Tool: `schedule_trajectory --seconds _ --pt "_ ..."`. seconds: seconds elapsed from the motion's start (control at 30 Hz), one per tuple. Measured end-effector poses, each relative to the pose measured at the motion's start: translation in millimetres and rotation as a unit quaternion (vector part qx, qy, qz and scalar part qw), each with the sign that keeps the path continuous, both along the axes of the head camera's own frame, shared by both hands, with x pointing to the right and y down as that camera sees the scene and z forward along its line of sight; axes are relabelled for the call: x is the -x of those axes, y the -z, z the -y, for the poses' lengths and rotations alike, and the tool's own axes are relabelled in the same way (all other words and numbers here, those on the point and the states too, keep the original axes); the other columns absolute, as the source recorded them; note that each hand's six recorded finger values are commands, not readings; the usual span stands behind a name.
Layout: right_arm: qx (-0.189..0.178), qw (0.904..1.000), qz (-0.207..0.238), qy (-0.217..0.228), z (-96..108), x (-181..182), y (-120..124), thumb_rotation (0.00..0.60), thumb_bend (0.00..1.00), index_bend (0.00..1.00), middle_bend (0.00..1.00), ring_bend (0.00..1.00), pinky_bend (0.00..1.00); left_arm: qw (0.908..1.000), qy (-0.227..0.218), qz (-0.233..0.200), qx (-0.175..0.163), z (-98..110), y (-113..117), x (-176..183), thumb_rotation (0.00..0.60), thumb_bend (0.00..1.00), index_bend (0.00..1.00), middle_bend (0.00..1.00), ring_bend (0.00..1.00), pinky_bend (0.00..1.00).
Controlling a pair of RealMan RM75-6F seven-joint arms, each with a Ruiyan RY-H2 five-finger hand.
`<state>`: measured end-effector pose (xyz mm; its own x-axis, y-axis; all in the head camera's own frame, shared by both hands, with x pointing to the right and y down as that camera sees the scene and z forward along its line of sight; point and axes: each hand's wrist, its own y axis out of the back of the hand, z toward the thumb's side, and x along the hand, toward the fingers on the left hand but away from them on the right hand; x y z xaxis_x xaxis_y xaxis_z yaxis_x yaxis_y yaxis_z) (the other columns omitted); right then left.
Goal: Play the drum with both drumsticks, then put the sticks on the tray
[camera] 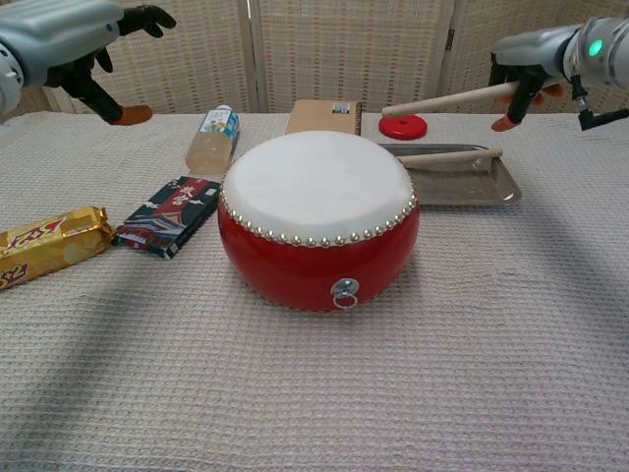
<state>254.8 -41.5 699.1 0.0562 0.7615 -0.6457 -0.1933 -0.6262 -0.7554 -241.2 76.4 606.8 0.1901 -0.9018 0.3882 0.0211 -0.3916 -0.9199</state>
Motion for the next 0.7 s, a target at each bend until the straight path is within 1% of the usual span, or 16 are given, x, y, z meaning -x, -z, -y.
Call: schedule_trajectory --seconds 0.07,0.13,0.3,0.4,0.5,0.6,0.63,0.7 --pt "0.007 0.9999 -0.01 0.003 -0.3 -2.7 -13.0 0.6 0.24 0.99 0.96 0.69 0.8 0.9999 0.009 -0.008 0.002 0.4 0.6 5.7 0.6 0.36 0.0 0.05 0.03 0.28" --pt "0.015 0.9997 -0.019 0.005 -1.7 -4.1 -27.6 0.6 0.24 0.95 0.95 0.66 0.78 0.9997 0.018 -0.015 0.005 0.8 1.0 11.8 0.6 0.36 0.0 0.05 0.03 0.27" --pt "0.03 0.9988 -0.037 0.009 -4.4 -3.7 -55.9 0.6 0.24 0.85 0.88 0.6 0.74 0.9991 0.034 -0.022 0.014 0.8 -0.7 24.9 0.6 0.36 0.0 0.05 0.03 0.27" --pt "0.035 0.9983 -0.046 0.009 -4.7 -2.6 -67.4 0.6 0.24 0.78 0.82 0.54 0.72 0.9987 0.04 -0.025 0.019 0.3 -2.2 30.7 0.6 0.36 0.0 0.05 0.03 0.26" --pt "0.041 0.9977 -0.053 0.007 -6.2 -0.4 -77.2 0.6 0.24 0.67 0.74 0.46 0.68 0.9985 0.044 -0.026 0.02 0.1 -2.6 34.5 0.6 0.36 0.0 0.05 0.03 0.26" --pt "0.047 0.9973 -0.056 0.003 -7.7 3.3 -84.8 0.6 0.24 0.51 0.62 0.37 0.64 0.9984 0.047 -0.026 0.02 -0.3 -2.6 38.3 0.6 0.36 0.0 0.05 0.03 0.26" --pt "0.049 0.9973 -0.056 0.001 -8.1 4.4 -86.6 0.6 0.24 0.42 0.56 0.32 0.61 0.9983 0.048 -0.025 0.02 -0.4 -2.5 39.8 0.6 0.36 0.0 0.05 0.03 0.26" --pt "0.054 0.997 -0.054 -0.003 -8.5 6.4 -89.6 0.6 0.24 0.31 0.48 0.26 0.58 0.9983 0.05 -0.025 0.019 -0.3 -2.0 42.1 0.6 0.36 0.0 0.05 0.02 0.26"
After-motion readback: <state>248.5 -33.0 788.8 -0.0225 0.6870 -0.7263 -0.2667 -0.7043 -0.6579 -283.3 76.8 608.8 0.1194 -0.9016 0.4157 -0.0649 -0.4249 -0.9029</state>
